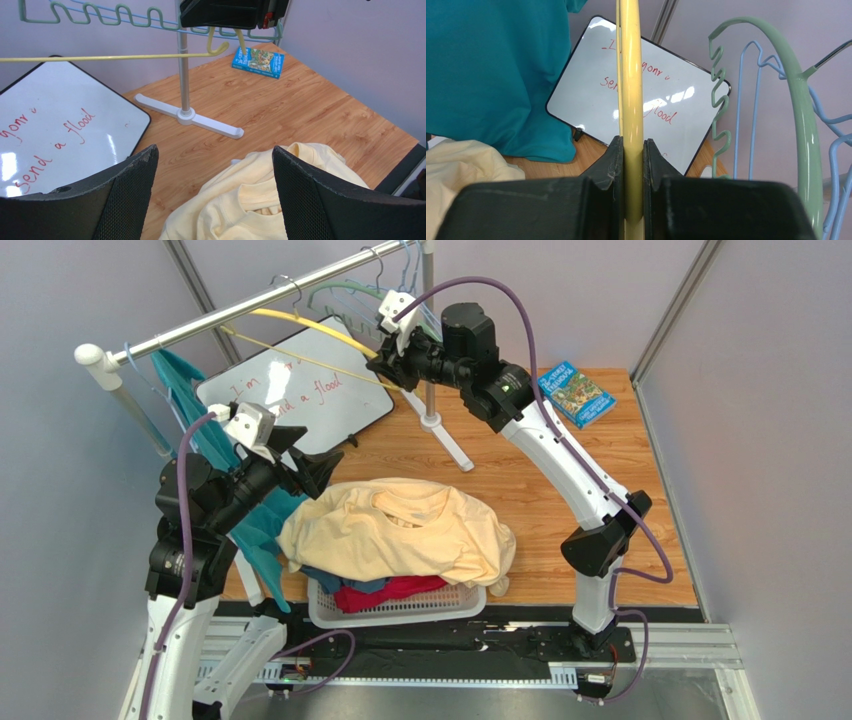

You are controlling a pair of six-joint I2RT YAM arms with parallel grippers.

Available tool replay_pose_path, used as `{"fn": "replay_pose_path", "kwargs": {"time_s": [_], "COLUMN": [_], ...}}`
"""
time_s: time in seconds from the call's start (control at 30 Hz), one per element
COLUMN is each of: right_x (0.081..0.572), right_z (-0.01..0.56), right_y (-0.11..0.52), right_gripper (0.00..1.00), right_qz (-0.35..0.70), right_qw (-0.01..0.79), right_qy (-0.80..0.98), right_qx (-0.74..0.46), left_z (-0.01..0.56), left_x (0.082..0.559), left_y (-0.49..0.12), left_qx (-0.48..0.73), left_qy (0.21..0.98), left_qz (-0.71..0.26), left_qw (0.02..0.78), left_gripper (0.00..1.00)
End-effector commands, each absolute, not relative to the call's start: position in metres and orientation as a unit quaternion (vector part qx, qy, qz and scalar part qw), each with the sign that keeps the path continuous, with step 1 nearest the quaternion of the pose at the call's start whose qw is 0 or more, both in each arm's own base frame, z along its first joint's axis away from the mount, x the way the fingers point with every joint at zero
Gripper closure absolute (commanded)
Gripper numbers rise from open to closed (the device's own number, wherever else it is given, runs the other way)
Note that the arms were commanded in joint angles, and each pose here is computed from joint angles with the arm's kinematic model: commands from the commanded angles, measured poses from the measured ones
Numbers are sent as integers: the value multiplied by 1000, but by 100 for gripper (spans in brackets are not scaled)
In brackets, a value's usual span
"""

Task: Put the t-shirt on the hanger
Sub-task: Pick up the hanger from the clothesline.

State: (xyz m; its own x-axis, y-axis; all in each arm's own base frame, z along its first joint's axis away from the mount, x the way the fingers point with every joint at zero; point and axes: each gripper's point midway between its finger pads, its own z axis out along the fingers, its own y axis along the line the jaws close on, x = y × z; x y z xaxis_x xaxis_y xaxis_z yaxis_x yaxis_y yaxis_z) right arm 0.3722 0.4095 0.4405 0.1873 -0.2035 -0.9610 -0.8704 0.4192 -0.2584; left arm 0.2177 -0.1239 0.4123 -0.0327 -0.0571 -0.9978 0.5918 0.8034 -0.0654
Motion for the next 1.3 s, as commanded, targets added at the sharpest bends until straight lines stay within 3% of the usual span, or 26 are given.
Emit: {"fn": "replay_pose_path", "kwargs": {"time_s": [0.0,0.7,0.77,0.93,1.27], "right_x": [362,309,292,230,139], "right_z": [520,470,470,403,380], "right_y": [401,320,298,258,206], "right_gripper": [100,100,100,100,100], "right_qz": [299,254,252,257,300], "right_qw": [687,616,610,506,461], "right_qy": [513,568,569,620,640], "right_qx": [-419,-483,-491,-542,-536], "left_z": [412,395,397,416,392], "left_x": [221,219,210,188,167], "left_y": [-120,-136,-143,-155,-159], "left_qx": [195,254,282,352,508], "left_qy": [676,681,671,625,545], "left_qz": [-232,-252,-266,-281,-218], "left_qw": [671,639,632,637,630], "left_gripper": [12,4,4,2,8]}}
